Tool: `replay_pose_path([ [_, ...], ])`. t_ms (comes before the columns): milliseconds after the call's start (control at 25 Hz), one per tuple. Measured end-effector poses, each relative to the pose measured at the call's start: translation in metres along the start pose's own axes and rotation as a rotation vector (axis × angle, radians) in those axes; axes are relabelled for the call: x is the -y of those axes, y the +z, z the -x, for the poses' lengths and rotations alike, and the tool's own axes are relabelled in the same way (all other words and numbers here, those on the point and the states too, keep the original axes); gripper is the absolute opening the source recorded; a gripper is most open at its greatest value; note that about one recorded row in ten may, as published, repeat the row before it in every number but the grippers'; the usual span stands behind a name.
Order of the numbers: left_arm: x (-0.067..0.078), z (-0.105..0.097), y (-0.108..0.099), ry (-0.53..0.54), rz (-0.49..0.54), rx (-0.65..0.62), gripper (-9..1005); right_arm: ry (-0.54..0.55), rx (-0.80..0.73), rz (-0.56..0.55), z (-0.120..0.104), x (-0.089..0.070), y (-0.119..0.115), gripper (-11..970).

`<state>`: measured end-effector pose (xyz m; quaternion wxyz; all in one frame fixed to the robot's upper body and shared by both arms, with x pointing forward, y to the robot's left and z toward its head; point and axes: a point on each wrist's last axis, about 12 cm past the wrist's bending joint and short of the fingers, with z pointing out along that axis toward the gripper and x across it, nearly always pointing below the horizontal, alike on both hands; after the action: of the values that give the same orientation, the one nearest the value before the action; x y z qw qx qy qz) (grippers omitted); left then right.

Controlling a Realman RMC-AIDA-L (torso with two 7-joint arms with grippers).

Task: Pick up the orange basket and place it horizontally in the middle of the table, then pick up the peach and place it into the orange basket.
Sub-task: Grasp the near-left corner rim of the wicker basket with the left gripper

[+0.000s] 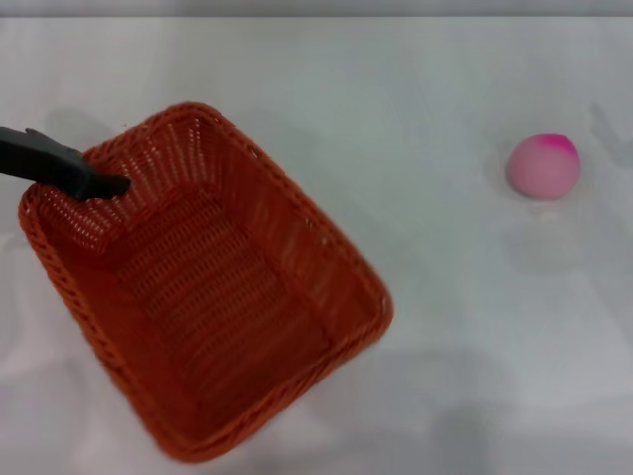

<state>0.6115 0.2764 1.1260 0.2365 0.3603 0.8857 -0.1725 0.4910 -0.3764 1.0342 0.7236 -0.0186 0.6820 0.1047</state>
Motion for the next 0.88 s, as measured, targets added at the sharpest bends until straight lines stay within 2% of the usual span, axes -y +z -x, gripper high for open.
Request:
replay_pose_path([
  [280,0.004,0.006,-0.001,-0.005,-0.004,0.002,255,-0.001,0.001,-0.003,0.000,0.000,-0.001,857],
  [640,0.011,0.018,-0.013,-0.042,-0.016,0.012,233,-0.011,0.003,-0.003,0.002,0.002,-0.001,856],
  [880,0.011,0.024,-0.019,-0.155,-0.013,0.036,213,-0.010,0.006,-0.005,0.002,0.003,0.000,856],
])
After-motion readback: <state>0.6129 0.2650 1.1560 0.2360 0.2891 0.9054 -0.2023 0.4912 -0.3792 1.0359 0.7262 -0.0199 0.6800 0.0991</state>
